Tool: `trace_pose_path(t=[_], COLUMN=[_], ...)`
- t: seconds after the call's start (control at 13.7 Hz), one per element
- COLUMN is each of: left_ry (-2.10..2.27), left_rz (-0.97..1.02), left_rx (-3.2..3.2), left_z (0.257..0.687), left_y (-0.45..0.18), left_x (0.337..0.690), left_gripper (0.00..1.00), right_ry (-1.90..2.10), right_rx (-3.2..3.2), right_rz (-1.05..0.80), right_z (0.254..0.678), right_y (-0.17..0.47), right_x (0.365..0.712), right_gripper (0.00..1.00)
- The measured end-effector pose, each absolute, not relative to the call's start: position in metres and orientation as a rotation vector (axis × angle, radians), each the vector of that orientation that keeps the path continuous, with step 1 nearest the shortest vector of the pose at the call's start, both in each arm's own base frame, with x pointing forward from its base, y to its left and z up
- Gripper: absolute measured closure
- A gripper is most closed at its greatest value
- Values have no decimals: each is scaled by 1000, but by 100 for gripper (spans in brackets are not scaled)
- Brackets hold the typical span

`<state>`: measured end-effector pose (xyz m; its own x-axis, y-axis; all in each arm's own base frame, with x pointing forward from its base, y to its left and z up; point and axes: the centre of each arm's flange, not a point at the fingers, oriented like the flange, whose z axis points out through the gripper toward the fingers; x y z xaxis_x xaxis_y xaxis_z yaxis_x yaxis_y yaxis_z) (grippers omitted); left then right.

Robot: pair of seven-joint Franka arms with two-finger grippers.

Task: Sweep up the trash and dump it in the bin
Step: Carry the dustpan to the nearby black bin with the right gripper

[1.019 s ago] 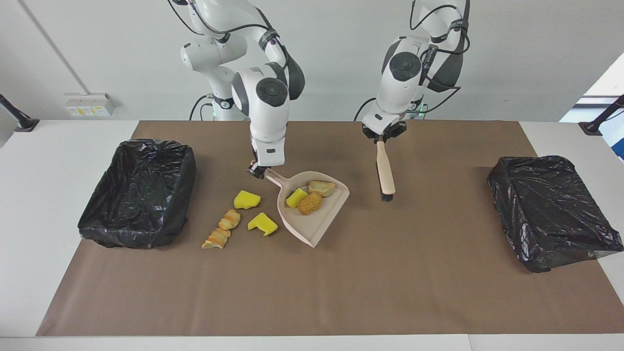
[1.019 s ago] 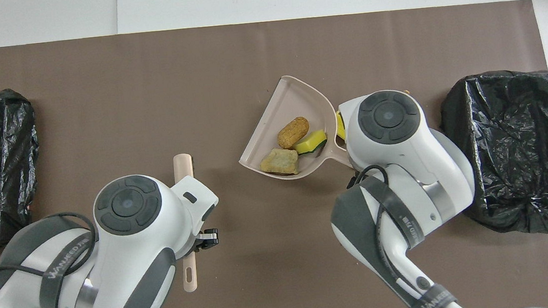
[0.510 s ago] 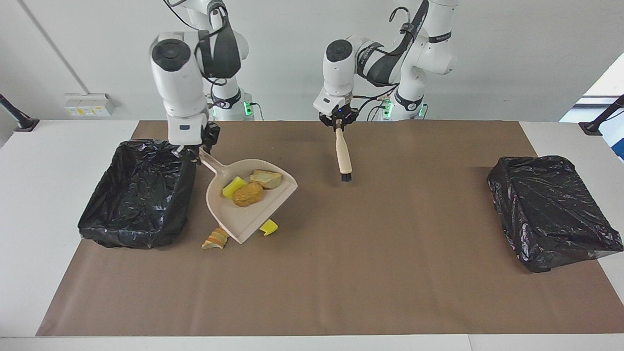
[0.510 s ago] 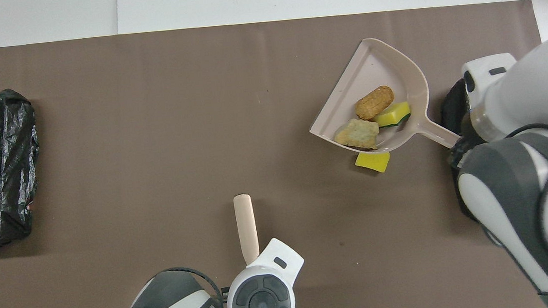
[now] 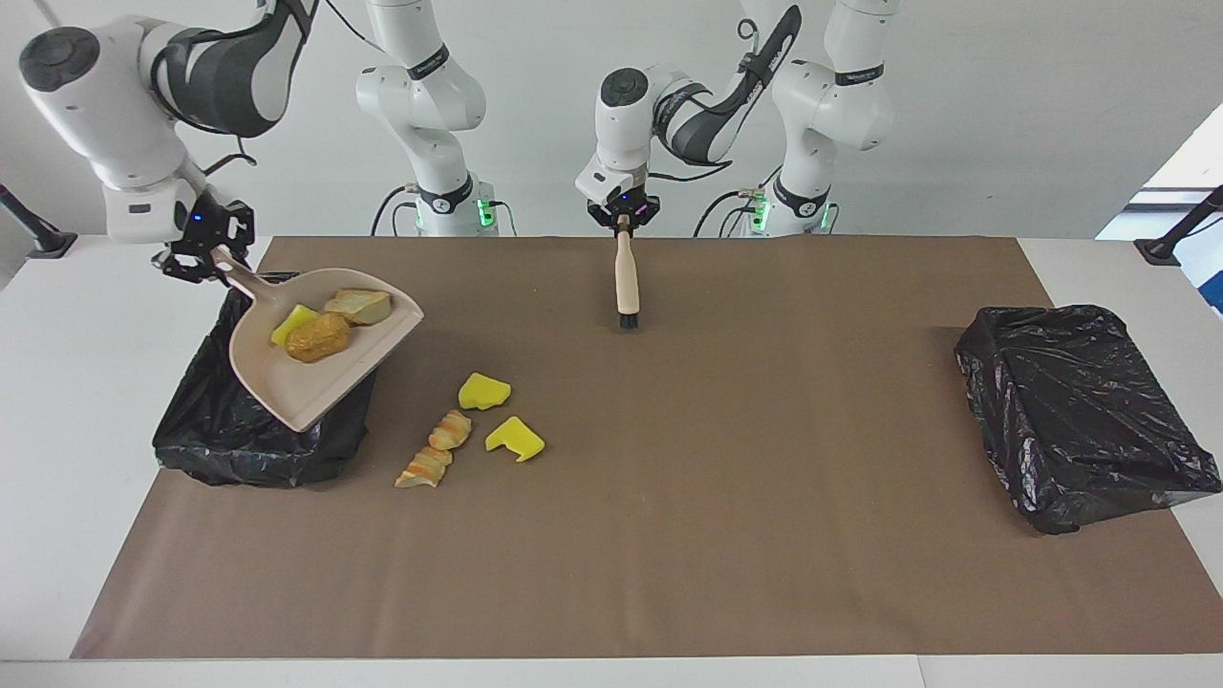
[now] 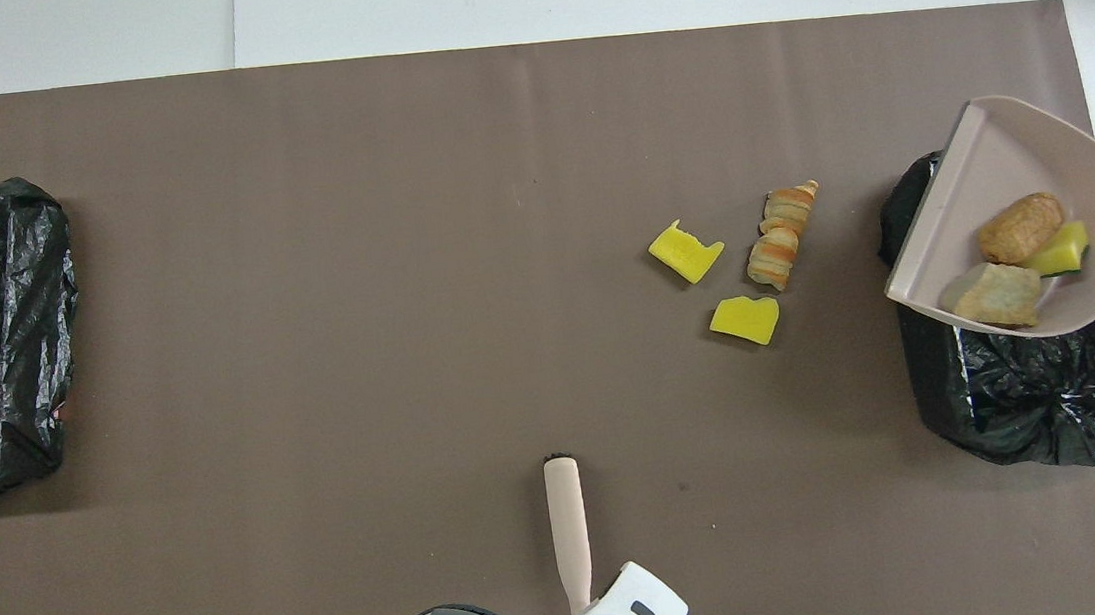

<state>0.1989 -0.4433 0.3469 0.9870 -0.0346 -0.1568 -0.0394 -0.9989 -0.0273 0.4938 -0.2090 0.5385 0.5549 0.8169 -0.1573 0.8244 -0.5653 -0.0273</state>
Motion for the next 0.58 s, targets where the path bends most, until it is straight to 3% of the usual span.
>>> trace_pose_path(t=[0.36,0.44,0.58], left_ry=[17,6,25], left_rz=[247,246,224], left_rx=[-3104,-3109,-3153], left_z=[338,340,355], left_y=[-445,-444,-441], left_x=[204,211,244], left_gripper=[74,69,42], right_ry=[1457,1451,1468], right_rx=[2466,2412,2328], right_rz=[-388,-418,-477], right_z=[555,556,550], right_y=[-289,-295,-314], right_x=[470,470,469], right_gripper=[68,68,68])
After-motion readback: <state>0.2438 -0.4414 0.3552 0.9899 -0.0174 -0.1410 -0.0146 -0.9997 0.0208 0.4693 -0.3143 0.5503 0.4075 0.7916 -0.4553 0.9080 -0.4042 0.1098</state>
